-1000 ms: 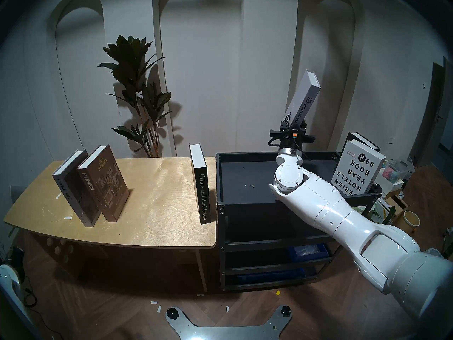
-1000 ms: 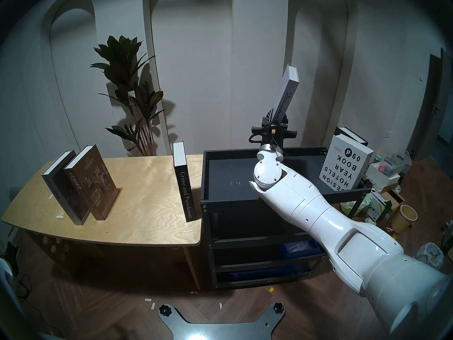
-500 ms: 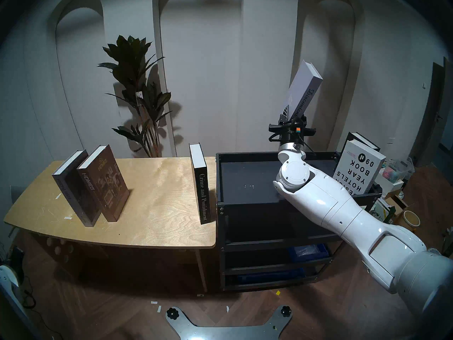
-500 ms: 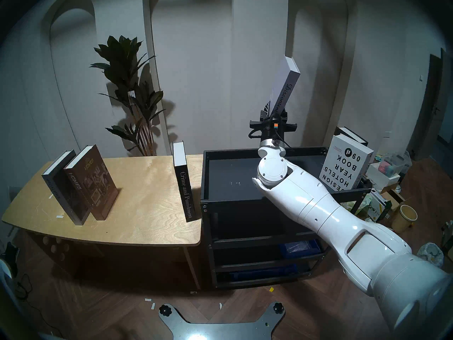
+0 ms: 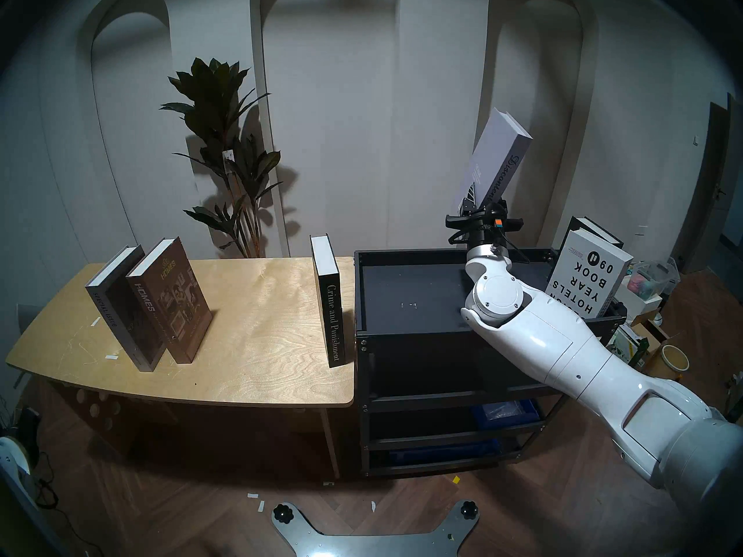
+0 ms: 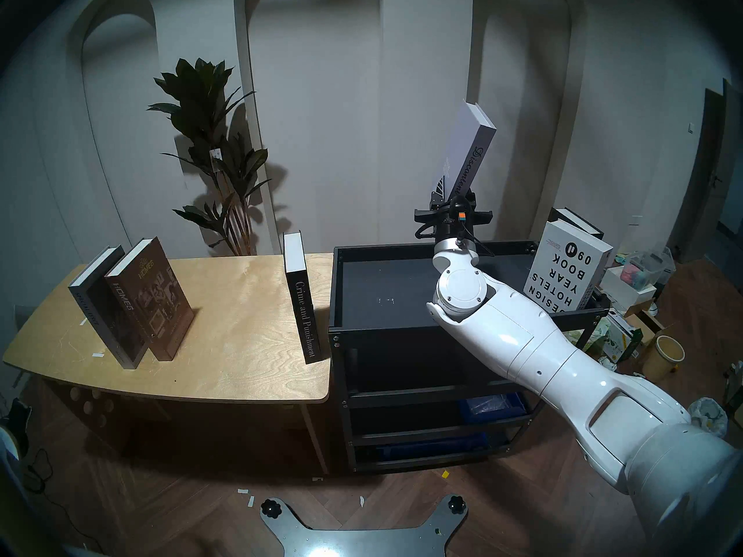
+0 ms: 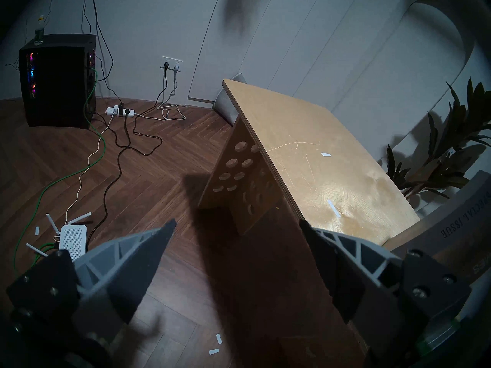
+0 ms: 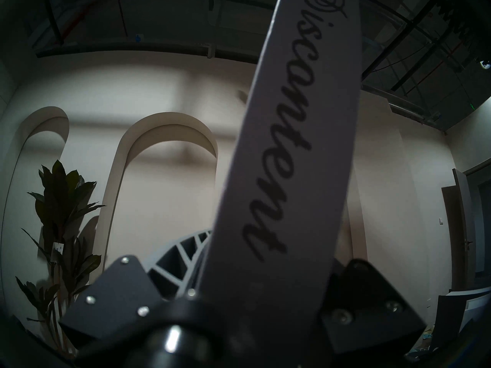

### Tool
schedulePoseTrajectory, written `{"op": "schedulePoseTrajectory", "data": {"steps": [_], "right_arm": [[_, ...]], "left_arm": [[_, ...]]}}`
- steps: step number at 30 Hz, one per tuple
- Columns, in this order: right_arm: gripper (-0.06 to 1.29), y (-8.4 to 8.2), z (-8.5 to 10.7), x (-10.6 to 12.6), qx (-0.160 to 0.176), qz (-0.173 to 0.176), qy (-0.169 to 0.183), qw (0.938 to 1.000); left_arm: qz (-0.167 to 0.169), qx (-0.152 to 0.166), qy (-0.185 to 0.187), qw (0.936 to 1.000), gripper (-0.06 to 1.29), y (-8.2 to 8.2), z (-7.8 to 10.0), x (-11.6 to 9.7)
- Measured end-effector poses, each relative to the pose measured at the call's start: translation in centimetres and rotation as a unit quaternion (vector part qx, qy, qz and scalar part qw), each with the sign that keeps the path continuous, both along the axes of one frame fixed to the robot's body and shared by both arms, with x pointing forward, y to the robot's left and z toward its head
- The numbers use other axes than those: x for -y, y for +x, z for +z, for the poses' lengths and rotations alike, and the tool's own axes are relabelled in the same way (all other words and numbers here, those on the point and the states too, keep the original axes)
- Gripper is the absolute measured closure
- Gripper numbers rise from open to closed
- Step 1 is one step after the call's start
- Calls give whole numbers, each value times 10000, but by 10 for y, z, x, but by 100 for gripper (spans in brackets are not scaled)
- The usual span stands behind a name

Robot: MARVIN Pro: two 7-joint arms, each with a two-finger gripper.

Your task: Move the books from the display table onto the shelf, standing them upright with spines facing out and tallest at one end

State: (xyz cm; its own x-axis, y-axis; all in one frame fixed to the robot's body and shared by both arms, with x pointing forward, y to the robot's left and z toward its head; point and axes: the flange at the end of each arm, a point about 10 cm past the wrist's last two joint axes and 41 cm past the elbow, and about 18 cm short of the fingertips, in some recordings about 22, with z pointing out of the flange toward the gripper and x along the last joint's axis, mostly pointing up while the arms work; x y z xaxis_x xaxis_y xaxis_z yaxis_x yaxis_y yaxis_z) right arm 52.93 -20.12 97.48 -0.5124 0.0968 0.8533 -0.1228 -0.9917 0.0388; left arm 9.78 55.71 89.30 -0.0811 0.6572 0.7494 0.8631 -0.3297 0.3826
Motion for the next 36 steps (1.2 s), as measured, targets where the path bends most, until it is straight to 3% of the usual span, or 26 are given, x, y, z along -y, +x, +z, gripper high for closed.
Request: {"op": "schedulePoseTrajectory", "data": {"steps": [21,36], "right_arm": [[71,-33,-40,27,-604,451,-356,9965],[71,-46,-17,58,-561,642,-722,9937]], "left_arm": [[-274,-71,13,9996,-4,-2,0,6],[-512,-56,25,9987,-4,0,2,13]]}}
